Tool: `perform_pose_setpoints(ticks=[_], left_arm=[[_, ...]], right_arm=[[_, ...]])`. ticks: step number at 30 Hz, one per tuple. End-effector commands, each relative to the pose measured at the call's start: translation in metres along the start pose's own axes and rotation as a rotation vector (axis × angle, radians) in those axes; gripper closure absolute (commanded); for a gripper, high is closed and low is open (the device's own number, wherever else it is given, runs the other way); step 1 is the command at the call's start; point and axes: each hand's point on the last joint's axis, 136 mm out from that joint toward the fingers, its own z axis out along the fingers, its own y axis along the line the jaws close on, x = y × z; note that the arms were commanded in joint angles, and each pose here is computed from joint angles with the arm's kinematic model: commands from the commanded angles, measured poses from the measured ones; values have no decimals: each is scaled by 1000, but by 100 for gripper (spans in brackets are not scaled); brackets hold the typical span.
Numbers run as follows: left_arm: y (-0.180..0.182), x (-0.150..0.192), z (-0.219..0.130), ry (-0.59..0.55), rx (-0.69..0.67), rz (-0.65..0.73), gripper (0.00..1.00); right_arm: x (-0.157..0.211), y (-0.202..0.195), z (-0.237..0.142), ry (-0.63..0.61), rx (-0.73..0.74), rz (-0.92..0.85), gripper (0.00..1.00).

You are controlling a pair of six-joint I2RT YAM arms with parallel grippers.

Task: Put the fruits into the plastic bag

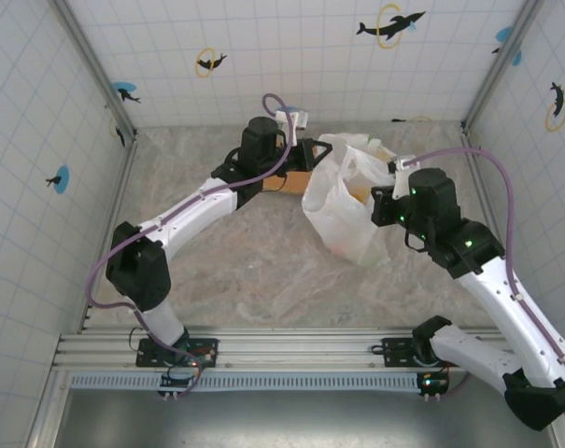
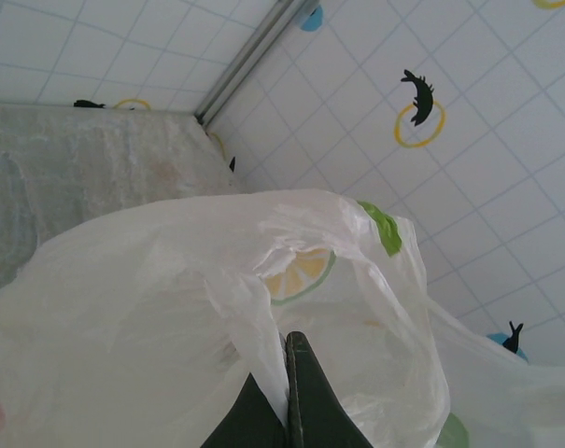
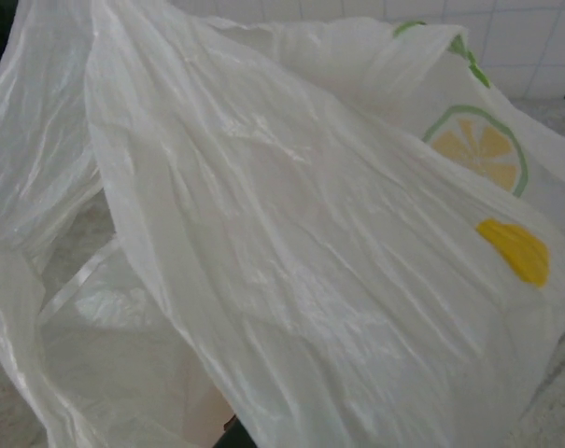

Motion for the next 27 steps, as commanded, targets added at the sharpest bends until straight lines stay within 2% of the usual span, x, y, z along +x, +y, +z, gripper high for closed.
perform_pose_setpoints(ticks=[1, 6, 10, 12, 17, 20, 27], left_arm=[[12, -2, -4, -14, -37, 32, 100], [37, 11, -1, 10, -100, 20, 100], [52, 16, 1, 23, -141, 18, 99], [57, 16, 1, 25, -152, 16, 94], [57, 10, -8, 12, -161, 33, 65], [54, 5, -19, -9, -166, 47, 51], [53, -3, -59, -79, -185, 54, 19]], right_arm=[[31, -16, 3, 74, 13, 27, 100], [63, -35, 11, 140, 45, 72, 100], [60, -33, 10, 139, 26, 82, 100], [52, -29, 8, 125, 8, 81, 94], [26, -16, -4, 78, -43, 79, 65], [5, -8, -14, 34, -73, 77, 52], [-38, 1, -27, -49, -85, 40, 40]])
